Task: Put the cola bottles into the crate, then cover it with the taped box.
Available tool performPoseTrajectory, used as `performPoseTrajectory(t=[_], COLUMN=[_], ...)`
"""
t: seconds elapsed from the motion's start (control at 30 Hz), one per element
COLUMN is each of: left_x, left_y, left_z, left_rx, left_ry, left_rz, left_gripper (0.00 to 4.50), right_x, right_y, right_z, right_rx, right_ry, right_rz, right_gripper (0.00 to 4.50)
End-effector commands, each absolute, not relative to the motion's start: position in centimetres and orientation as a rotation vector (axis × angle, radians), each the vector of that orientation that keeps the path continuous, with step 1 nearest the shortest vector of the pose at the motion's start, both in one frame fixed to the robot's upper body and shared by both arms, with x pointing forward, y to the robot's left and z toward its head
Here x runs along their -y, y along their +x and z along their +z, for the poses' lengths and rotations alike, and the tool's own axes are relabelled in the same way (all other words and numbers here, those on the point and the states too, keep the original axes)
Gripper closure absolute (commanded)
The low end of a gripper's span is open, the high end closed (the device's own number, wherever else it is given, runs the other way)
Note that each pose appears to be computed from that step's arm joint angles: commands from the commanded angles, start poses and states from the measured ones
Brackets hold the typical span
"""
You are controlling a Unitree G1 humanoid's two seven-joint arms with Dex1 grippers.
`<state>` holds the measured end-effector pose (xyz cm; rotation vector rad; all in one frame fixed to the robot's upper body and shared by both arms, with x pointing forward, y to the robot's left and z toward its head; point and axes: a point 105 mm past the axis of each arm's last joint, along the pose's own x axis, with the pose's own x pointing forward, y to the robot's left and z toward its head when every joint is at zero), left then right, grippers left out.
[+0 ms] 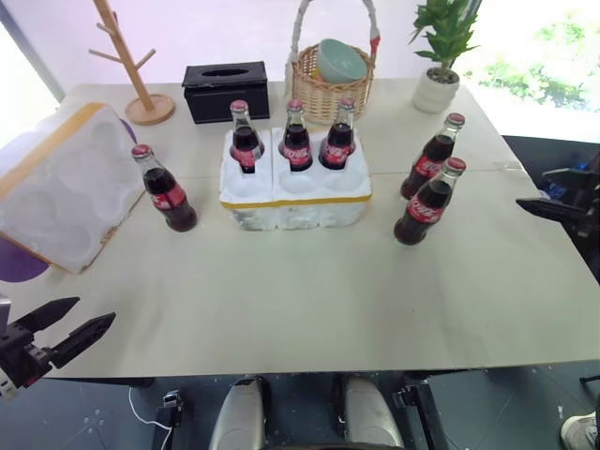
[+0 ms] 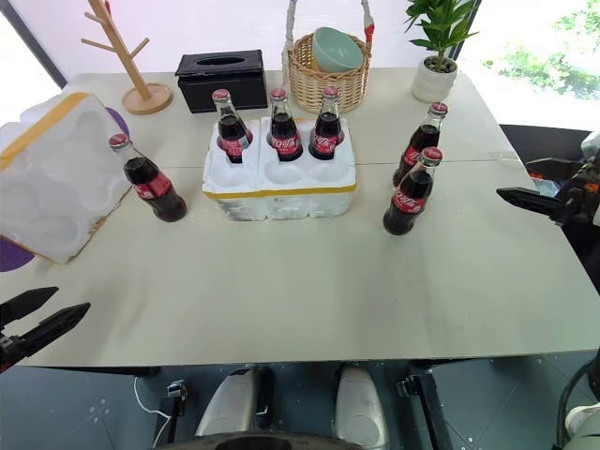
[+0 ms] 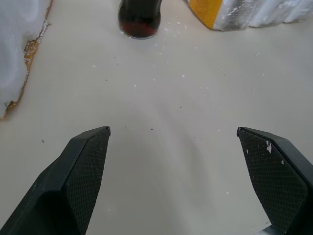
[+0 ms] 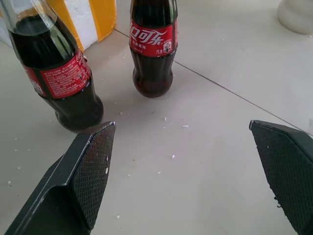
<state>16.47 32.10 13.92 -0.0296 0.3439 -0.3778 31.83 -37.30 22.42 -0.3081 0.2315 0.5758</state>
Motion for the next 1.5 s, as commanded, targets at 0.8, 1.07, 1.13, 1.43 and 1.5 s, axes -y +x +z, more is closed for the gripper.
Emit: performPoseTrajectory(t=[0.8,1.07,1.13,1.43,1.5], left_x=[-30.8,-29.1,-28.7,-27.7,-27.3], left_y=[23.8,30.8,31.7,35.6,36.1], left_z=[18.6,18.3,18.0,17.0,16.9], left_rx=[-0.087,-0.041,-0.043,-0.031,-0.019], left_ry=[-0.025,0.032,0.045,0.110,0.118], left_rz=[-0.367,-0.396,-0.413,-0.416,-0.426], left_gripper=[0.07,0.07,0.07,0.07,0.07], right_x=[35.1,25.3,24.1,20.2,19.8], right_y=[29.2,23.1,22.4,21.1,21.0], right_z=[30.3,32.9,32.6,32.2,31.9], right_rx=[-0.041,-0.026,-0.021,0.000,-0.007], right_ry=[-0.182,-0.148,-0.156,-0.152,-0.136], right_rz=[0.658,1.006,1.027,1.107,1.121], right_gripper=[0.00,0.00,0.00,0.00,0.00])
